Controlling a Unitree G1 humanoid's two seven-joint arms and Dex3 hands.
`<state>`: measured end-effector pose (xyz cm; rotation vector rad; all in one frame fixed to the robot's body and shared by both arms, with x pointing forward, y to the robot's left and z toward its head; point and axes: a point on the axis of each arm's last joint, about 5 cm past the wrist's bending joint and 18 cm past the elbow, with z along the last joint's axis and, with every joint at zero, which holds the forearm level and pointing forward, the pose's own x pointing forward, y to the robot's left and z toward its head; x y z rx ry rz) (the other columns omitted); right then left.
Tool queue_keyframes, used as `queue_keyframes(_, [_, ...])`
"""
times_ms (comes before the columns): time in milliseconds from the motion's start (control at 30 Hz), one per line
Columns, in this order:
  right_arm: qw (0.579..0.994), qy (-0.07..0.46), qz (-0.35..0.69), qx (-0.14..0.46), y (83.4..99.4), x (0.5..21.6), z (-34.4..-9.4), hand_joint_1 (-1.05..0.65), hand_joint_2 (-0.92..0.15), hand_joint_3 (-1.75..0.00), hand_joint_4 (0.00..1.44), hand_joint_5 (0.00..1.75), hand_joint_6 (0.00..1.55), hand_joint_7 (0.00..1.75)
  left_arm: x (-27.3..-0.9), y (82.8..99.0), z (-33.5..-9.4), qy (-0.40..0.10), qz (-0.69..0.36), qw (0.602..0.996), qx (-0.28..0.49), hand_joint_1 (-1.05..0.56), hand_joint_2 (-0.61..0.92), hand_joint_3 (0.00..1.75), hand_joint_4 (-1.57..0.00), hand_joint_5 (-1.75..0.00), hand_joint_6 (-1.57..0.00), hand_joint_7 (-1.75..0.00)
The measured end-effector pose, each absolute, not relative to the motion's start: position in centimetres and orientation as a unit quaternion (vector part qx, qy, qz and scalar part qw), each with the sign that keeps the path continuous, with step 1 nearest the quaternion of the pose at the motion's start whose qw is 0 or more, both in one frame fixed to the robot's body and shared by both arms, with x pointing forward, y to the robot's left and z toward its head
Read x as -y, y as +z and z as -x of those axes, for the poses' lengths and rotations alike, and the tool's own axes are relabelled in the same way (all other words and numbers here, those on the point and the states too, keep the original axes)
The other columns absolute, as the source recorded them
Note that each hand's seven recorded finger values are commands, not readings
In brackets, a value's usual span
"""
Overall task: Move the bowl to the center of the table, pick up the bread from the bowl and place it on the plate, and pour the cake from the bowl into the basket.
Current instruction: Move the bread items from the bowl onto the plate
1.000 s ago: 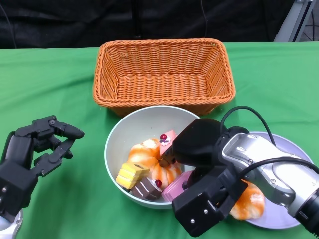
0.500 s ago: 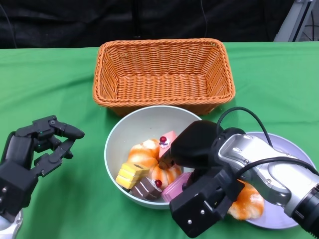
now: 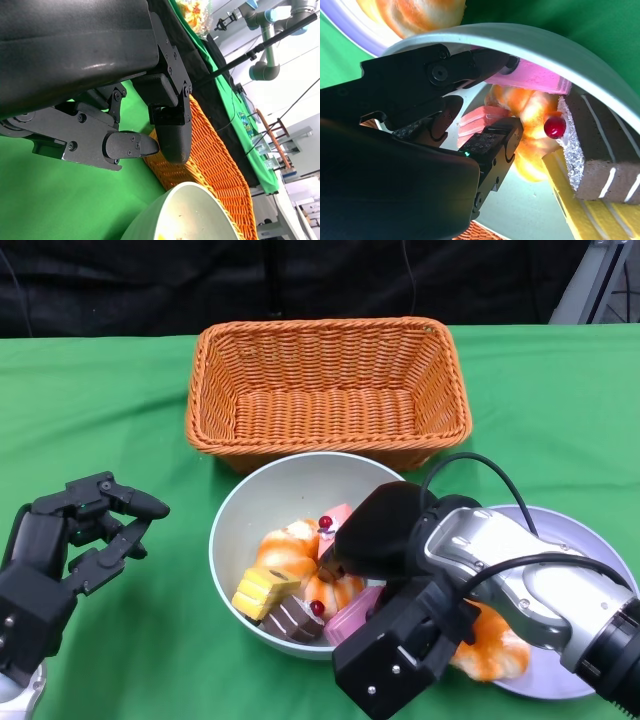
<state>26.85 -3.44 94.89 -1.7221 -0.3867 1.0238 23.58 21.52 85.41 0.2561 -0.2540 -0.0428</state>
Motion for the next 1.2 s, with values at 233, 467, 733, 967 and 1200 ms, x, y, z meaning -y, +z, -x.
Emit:
queue_keyframes(233, [0.514,0.432,0.726,0.148,94.9,2.8,-26.9,-0.68,-0.92,-0.12,0.97,0.07,0.79,0.04,-21.5,85.4,-23.6,-0.022,-0.128,0.983,0.126,-0.11,0.92,0.35,-0.81,-1.37,-0.89,-0.89])
queue_keyframes(467, [0.515,0.428,0.727,0.150,94.6,2.7,-27.0,-0.37,-0.92,-0.05,1.11,0.22,0.79,0.01,-21.5,85.4,-23.6,-0.022,-0.130,0.983,0.126,-0.11,0.92,0.35,-0.82,-1.38,-0.88,-0.89])
queue_keyframes(733, [0.534,0.419,0.716,0.162,94.0,2.9,-27.2,-0.24,-0.91,0.00,0.75,1.14,0.84,0.01,-21.5,85.4,-23.6,-0.022,-0.129,0.983,0.126,-0.10,0.92,0.34,-0.81,-1.36,-0.89,-0.89])
queue_keyframes(967, [0.557,0.419,0.698,0.164,93.7,3.2,-27.3,-0.18,-0.87,0.00,0.80,1.05,0.90,0.01,-21.5,85.4,-23.6,-0.022,-0.129,0.983,0.127,-0.11,0.92,0.35,-0.81,-1.36,-0.89,-0.90])
queue_keyframes(1200, [0.616,0.408,0.651,0.174,92.8,4.1,-27.5,-0.12,-0.87,0.00,0.73,1.29,0.89,0.00,-21.5,85.4,-23.6,-0.022,-0.129,0.983,0.127,-0.10,0.92,0.36,-0.81,-1.37,-0.88,-0.91])
